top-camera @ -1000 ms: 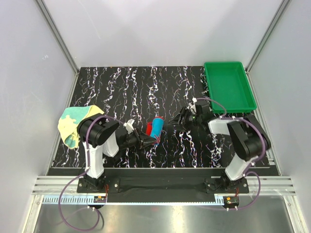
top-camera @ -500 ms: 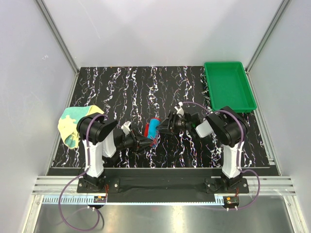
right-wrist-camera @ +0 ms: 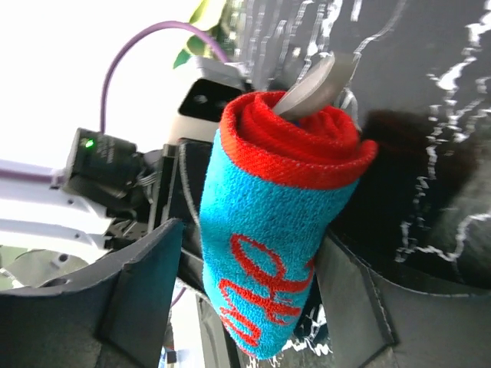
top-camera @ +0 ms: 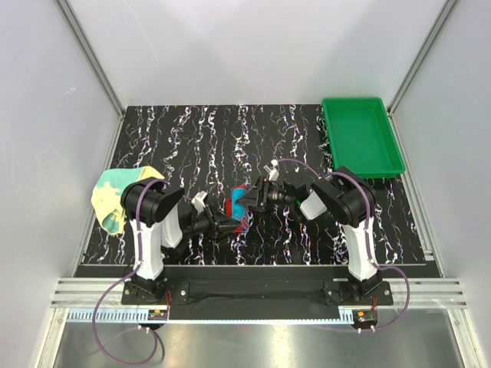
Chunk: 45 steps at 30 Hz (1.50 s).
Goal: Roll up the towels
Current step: Place the rolled towel into the container
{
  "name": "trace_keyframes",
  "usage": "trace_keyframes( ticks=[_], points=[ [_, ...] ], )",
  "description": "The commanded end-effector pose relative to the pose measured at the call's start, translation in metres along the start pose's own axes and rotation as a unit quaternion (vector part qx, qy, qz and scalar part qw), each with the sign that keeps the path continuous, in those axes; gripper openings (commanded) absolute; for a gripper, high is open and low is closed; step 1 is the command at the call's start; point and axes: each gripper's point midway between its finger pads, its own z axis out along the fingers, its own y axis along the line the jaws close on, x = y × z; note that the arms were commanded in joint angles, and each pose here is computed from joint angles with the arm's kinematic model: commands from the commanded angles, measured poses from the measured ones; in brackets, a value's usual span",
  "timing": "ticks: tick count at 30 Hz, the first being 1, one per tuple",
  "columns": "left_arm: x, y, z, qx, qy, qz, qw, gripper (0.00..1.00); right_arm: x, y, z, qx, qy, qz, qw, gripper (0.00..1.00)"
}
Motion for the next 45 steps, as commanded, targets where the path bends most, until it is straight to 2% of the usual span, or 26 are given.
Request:
trace_keyframes(
  ticks=[1, 9, 11, 15, 16, 20, 21, 22, 24, 25, 30, 33, 35, 39, 45],
  points=[
    [-0.026, -0.002, -0.004, 0.021, -0.06, -0.015, 0.998, 0.0, 0.019, 0.012, 0.0, -0.052, 0.02, -0.017, 0.998, 0.75],
    [-0.027, 0.001, -0.006, 0.017, -0.062, -0.016, 0.998, 0.0, 0.033, 0.021, 0.004, -0.081, 0.051, -0.008, 0.995, 0.7],
    [-0.027, 0.002, -0.007, 0.017, -0.062, -0.016, 0.998, 0.0, 0.043, 0.02, 0.011, -0.067, 0.066, -0.016, 0.995, 0.64],
    [-0.027, 0.003, -0.007, 0.017, -0.061, -0.012, 0.998, 0.0, 0.047, 0.017, 0.019, -0.039, 0.074, -0.029, 0.996, 0.42],
    [-0.027, 0.003, -0.007, 0.016, -0.06, -0.01, 0.998, 0.0, 0.047, 0.009, 0.022, -0.016, 0.076, -0.03, 0.997, 0.34],
    [-0.024, -0.002, -0.008, 0.023, -0.053, 0.004, 0.998, 0.01, 0.043, -0.008, 0.026, 0.049, 0.069, -0.033, 0.996, 0.19],
    [-0.021, -0.003, -0.008, 0.025, -0.046, 0.009, 0.999, 0.04, 0.043, -0.012, 0.023, 0.075, 0.072, -0.022, 0.994, 0.16],
    [-0.021, -0.004, -0.008, 0.027, -0.044, 0.012, 0.999, 0.07, 0.032, -0.014, 0.025, 0.093, 0.057, -0.043, 0.993, 0.15],
    [-0.018, -0.007, -0.009, 0.031, -0.036, 0.02, 0.999, 0.22, 0.027, -0.015, 0.019, 0.136, 0.059, -0.042, 0.988, 0.1],
    [-0.017, -0.008, -0.01, 0.033, -0.034, 0.023, 0.999, 0.25, 0.022, -0.015, 0.017, 0.153, 0.056, -0.061, 0.985, 0.1],
    [-0.01, -0.017, -0.013, 0.045, -0.022, 0.05, 0.997, 0.37, -0.038, 0.013, 0.01, 0.227, 0.011, -0.121, 0.966, 0.07],
    [-0.006, -0.026, -0.015, 0.058, -0.013, 0.066, 0.996, 0.44, -0.067, 0.018, -0.003, 0.26, 0.001, -0.116, 0.959, 0.05],
    [-0.003, -0.032, -0.015, 0.067, -0.007, 0.077, 0.995, 0.47, -0.099, 0.024, -0.013, 0.264, -0.027, -0.115, 0.957, 0.04],
    [0.004, -0.036, -0.015, 0.074, 0.016, 0.095, 0.993, 0.49, -0.148, 0.027, -0.041, 0.281, -0.069, -0.1, 0.952, 0.04],
    [0.013, -0.013, -0.013, 0.05, 0.038, 0.129, 0.99, 0.49, -0.251, 0.036, -0.112, 0.313, -0.19, -0.08, 0.927, 0.04]
  ],
)
